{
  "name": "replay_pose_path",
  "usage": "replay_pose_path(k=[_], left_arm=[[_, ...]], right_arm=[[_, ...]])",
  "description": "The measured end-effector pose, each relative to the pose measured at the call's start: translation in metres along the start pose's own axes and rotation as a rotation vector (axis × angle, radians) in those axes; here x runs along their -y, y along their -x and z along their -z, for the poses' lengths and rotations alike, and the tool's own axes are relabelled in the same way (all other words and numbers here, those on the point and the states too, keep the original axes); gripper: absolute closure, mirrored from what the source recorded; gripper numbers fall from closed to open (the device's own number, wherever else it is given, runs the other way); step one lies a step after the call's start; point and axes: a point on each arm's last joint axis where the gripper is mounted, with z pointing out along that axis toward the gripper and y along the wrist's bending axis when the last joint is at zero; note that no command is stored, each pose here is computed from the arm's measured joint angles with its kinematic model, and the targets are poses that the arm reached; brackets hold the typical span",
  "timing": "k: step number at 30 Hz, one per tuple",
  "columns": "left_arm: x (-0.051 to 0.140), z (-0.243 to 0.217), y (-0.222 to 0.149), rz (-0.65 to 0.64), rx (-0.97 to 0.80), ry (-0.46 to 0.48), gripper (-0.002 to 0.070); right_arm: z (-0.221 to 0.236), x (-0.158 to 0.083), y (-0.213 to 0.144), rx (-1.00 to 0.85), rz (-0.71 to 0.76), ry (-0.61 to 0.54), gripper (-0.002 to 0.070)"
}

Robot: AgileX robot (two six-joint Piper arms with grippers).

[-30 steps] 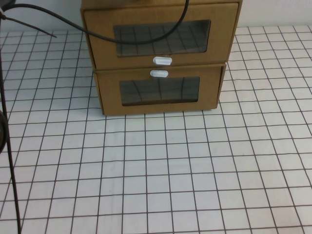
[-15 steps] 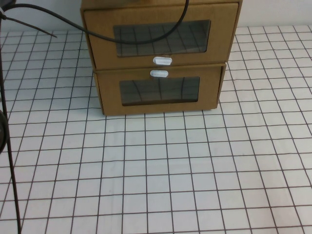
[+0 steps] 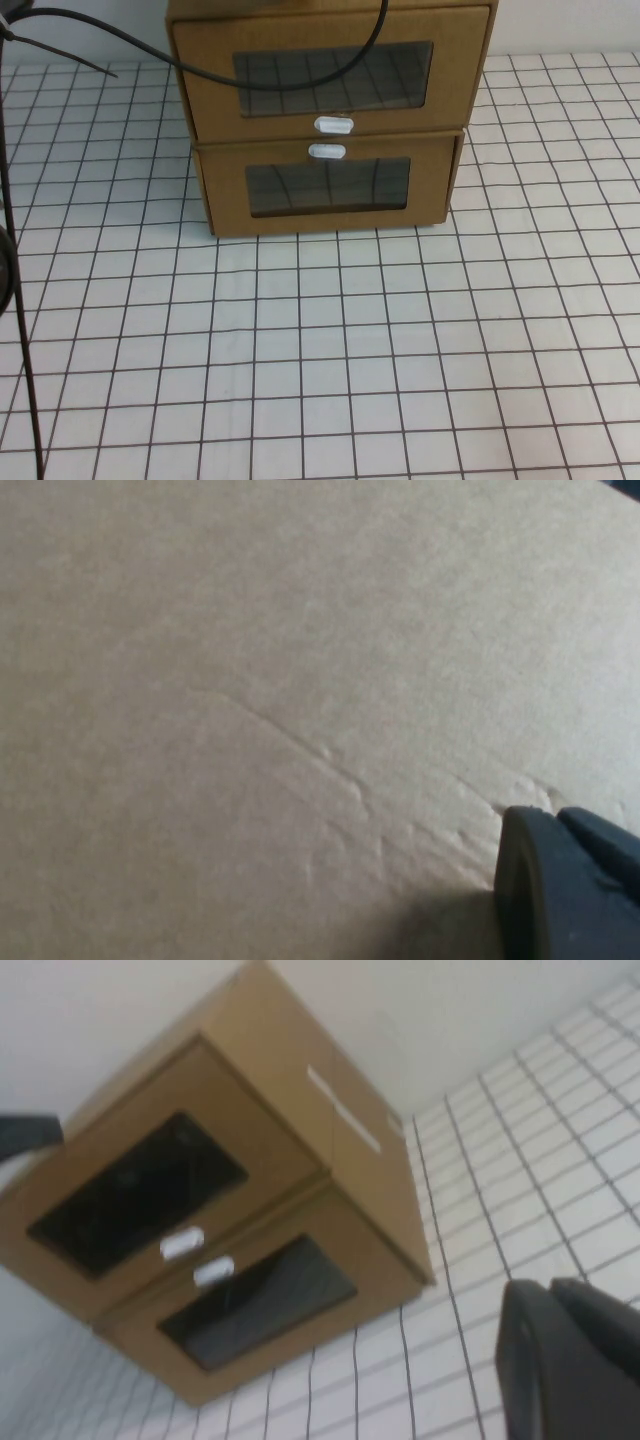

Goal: Open the shoe box
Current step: 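Pull the top drawer of the cardboard box fully open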

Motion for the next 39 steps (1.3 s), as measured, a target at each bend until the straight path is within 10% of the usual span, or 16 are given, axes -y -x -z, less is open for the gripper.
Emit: replay_pose_path(k=[16, 27, 39], left_arm=[[0.0, 0.0, 0.0, 0.003, -0.001, 0.002, 0.0677], [0.0, 0.0, 0.0, 0.004, -0.001, 0.002, 0.0677], [0.0, 0.0, 0.0, 0.014, -0.001, 0.002, 0.0677]], right_arm=[[-0.098, -0.054, 0.04, -0.667, 0.377, 0.008, 0.0689], [-0.164, -0.12, 0.003, -0.928, 0.666, 0.187, 0.0689], [-0.211, -0.184, -0.054, -0.664, 1.414, 0.228, 0.0686]])
